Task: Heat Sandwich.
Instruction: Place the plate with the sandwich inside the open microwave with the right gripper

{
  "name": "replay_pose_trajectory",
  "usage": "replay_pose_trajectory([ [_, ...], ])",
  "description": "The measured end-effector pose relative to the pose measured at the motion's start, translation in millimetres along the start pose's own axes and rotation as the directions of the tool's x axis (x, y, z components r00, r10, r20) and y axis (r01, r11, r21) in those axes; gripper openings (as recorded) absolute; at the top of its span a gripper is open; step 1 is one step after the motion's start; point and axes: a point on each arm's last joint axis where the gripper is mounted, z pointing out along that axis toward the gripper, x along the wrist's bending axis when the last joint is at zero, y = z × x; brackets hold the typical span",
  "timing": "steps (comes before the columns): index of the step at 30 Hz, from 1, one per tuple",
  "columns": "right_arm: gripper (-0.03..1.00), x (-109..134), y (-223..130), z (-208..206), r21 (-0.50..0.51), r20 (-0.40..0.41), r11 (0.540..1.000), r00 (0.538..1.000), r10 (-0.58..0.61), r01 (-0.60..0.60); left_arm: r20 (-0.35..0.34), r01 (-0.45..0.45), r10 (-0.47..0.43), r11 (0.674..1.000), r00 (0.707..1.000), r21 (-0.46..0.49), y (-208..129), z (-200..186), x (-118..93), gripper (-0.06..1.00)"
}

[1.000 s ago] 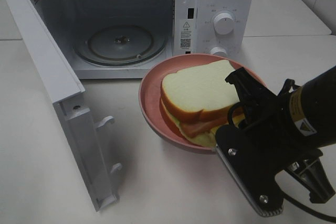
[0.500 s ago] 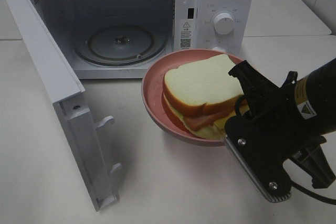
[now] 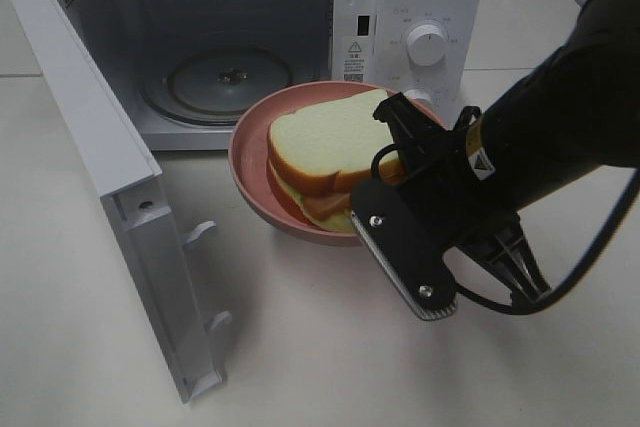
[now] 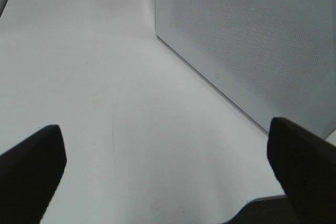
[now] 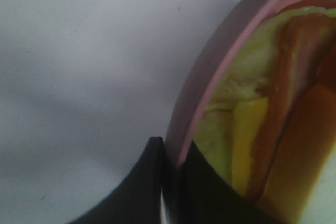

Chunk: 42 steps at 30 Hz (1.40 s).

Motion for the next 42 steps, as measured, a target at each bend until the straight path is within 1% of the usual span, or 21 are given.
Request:
replay_pose_trajectory([
  [1, 0.06, -7, 2, 5, -0.001, -0.001, 1.000, 1.000, -0.001, 0.001, 0.000, 0.000, 0.000, 1.000, 1.000, 0.000, 0, 0, 0, 0.99],
  [3, 0.06, -9, 2, 8, -0.001, -0.004, 1.000, 1.000, -0.001, 0.001, 0.000, 0.000, 0.000, 1.000, 1.000, 0.000, 0, 0, 0, 0.99],
  [6, 0.06, -22, 5, 15, -0.004, 0.001, 1.000, 1.000, 0.003, -0.003, 0.000, 0.000, 0.000, 1.000, 1.000, 0.000, 0, 0, 0, 0.99],
  [9, 0.06, -29, 6, 18, -0.004, 0.005, 1.000, 1.000, 0.003, -0.003, 0.000, 0.000, 0.000, 1.000, 1.000, 0.000, 0, 0, 0, 0.99],
  [10, 0.06, -35, 7, 22, -0.005, 0.009, 1.000, 1.000, 0.004, -0.004, 0.000, 0.000, 0.000, 1.000, 1.000, 0.000, 0, 0, 0, 0.99],
  [21, 0.06, -61, 14, 38, -0.017, 0.019, 1.000, 1.000, 0.024, -0.024, 0.000, 0.000, 0.000, 1.000, 1.000, 0.000, 0, 0, 0, 0.99],
  [25, 0.06, -75, 17, 46, -0.021, 0.030, 1.000, 0.999, 0.023, -0.022, 0.000, 0.000, 0.000, 1.000, 1.000, 0.000, 0, 0, 0, 0.99],
  [28, 0.06, -80, 18, 50, -0.020, 0.032, 1.000, 0.999, 0.023, -0.022, 0.000, 0.000, 0.000, 1.000, 1.000, 0.000, 0, 0, 0, 0.99],
  [29, 0.06, -86, 19, 53, -0.019, 0.034, 1.000, 0.999, 0.022, -0.021, 0.000, 0.000, 0.000, 1.000, 1.000, 0.000, 0, 0, 0, 0.99],
  [37, 0.06, -101, 22, 64, -0.008, 0.015, 1.000, 1.000, 0.020, -0.019, 0.000, 0.000, 0.000, 1.000, 1.000, 0.000, 0, 0, 0, 0.99],
  [42, 0.06, -112, 23, 68, -0.003, 0.017, 1.000, 0.999, 0.027, -0.027, 0.000, 0.000, 0.000, 1.000, 1.000, 0.000, 0, 0, 0, 0.99],
])
